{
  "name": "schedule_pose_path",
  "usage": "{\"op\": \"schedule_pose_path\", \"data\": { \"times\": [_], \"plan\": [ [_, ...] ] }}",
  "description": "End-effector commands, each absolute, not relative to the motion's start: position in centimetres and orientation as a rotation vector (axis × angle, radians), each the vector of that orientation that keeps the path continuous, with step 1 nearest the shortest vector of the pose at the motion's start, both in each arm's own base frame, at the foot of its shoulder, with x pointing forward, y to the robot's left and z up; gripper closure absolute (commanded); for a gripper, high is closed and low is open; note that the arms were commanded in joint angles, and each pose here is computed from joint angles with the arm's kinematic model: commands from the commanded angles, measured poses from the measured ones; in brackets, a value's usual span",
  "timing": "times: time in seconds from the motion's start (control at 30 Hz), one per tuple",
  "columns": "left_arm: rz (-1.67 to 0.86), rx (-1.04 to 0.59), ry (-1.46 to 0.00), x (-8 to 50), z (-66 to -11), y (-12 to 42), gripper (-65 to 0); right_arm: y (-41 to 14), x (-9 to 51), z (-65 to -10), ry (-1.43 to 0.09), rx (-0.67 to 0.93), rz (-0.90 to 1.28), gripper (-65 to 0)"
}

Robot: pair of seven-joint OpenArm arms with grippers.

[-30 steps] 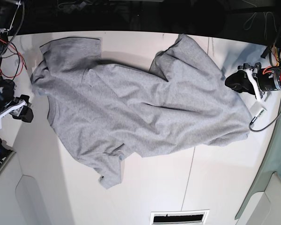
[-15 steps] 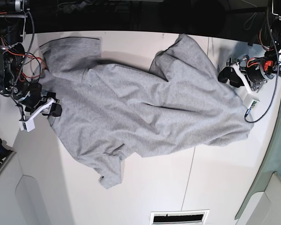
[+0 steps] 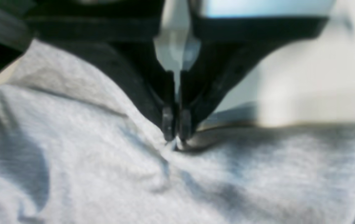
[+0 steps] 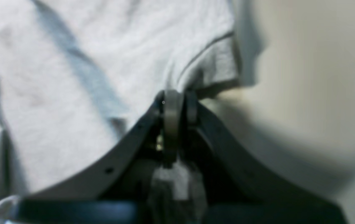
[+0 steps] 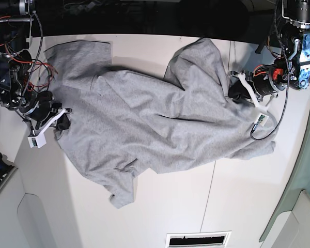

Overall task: Layout the t-shirt on the table in an organized manner, then fold the t-shirt properly
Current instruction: 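Regrasp the shirt edges and pull them outward to smooth the body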

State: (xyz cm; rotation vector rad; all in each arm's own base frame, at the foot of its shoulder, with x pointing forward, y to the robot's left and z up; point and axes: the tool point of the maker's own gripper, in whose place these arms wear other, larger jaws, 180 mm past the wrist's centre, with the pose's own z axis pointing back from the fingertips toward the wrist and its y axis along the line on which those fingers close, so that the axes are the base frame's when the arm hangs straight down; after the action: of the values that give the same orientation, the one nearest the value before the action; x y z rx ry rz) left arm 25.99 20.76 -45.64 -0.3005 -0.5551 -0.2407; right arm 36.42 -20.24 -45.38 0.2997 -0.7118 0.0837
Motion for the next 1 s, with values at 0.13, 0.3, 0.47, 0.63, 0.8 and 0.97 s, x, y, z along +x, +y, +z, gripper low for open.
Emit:
{"op": "schedule_pose_path", "data": {
  "times": [0.13, 0.3, 0.47, 0.63, 0.8, 0.97],
  "plan": [
    [-0.318, -0.129, -0.562, 28.4, -43.1, 26.0, 0.0, -25.6, 40.8, -39.6, -0.864, 0.21, 0.069, 0.0],
    [-0.406, -0.039, -0.535, 28.7, -41.4, 29.7, 0.0, -29.3, 41.9, -37.0, -0.902, 0.133, 0.079, 0.0],
    [-0.447, -0.082, -0.527, 28.4, -40.4, 30.0, 0.0, -30.0, 41.8, -36.7, -0.904, 0.124, 0.075, 0.0],
    [-0.382, -0.281, -0.595, 28.7, -39.7, 26.3, -14.5, -28.4, 41.4, -37.5, -0.885, 0.2, 0.033, -22.0],
    [-0.339, -0.411, -0.599, 28.3, -40.9, 21.8, -27.6, -27.2, 41.1, -38.3, -0.86, 0.24, 0.019, -29.3],
    [-0.325, -0.471, -0.56, 27.4, -42.1, 19.0, -27.6, -26.9, 40.8, -38.6, -0.84, 0.251, 0.016, -29.3]
  ]
}}
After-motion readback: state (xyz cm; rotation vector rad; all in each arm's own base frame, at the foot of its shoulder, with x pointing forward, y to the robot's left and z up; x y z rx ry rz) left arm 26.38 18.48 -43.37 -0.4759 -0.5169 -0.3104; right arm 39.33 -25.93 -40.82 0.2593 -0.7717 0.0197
